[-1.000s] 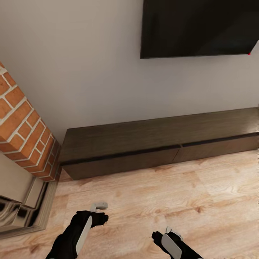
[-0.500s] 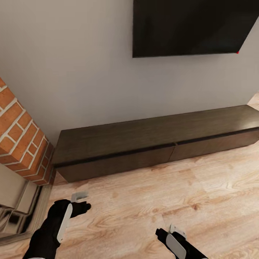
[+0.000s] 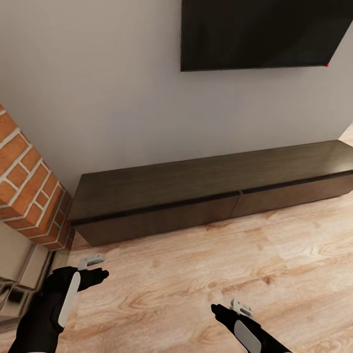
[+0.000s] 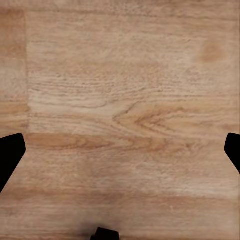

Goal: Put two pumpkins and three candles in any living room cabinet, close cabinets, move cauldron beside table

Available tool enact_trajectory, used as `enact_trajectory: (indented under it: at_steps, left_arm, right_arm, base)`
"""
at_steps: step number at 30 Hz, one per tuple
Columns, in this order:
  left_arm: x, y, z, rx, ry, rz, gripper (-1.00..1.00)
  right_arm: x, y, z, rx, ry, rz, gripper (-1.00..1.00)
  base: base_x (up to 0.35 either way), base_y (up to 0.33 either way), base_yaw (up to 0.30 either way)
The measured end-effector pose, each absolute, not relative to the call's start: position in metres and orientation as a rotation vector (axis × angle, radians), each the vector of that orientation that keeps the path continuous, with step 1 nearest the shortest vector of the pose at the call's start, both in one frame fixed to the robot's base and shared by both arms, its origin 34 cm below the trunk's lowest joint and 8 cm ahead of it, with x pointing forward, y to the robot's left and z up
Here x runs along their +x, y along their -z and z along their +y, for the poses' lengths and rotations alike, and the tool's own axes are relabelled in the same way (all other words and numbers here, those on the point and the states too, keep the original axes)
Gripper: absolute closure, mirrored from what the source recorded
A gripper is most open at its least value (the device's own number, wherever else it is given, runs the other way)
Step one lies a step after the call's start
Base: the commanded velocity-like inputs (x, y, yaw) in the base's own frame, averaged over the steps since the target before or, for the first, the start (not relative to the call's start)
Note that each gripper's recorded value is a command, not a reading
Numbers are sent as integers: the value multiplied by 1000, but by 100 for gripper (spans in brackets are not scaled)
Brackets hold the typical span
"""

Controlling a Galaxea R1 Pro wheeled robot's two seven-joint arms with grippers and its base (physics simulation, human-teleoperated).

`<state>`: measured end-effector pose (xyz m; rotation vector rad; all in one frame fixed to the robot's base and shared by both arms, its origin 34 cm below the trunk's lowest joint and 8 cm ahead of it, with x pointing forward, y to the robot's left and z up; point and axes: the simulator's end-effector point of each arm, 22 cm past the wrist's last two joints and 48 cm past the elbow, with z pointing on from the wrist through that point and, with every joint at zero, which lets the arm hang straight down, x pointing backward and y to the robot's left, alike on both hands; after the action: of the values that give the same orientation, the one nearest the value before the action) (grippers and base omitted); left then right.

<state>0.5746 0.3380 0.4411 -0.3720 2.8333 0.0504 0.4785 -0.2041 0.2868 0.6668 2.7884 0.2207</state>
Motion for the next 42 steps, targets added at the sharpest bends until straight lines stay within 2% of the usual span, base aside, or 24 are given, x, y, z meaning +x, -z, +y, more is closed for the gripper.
enact_trajectory:
  at_steps: [4,8,14,26,33,42]
  left_arm:
    - [574,-433,334,-389,-13,2830,-100]
    - [576,-427,328,-423,61,2815,-100]
    - [579,-418,320,-469,147,2792,-100]
    - [580,-398,324,-530,267,2757,-100]
    - [576,-380,323,-538,277,2761,-100]
    - [572,-365,321,-537,280,2764,-100]
  right_arm:
    - [490,-287,-178,626,-400,2743,-100]
    - [507,-300,-148,614,-699,2636,-100]
    - [552,-325,-157,847,-944,2345,-100]
    - [555,-304,-163,892,-961,2288,-100]
    - [550,-286,-162,897,-959,2290,-100]
    - [555,-285,-157,869,-1024,2238,-100]
  base:
    - [0,0,0]
    - [0,0,0]
    - [0,0,0]
    - [0,0,63]
    - [0,0,171]
    - [0,0,18]
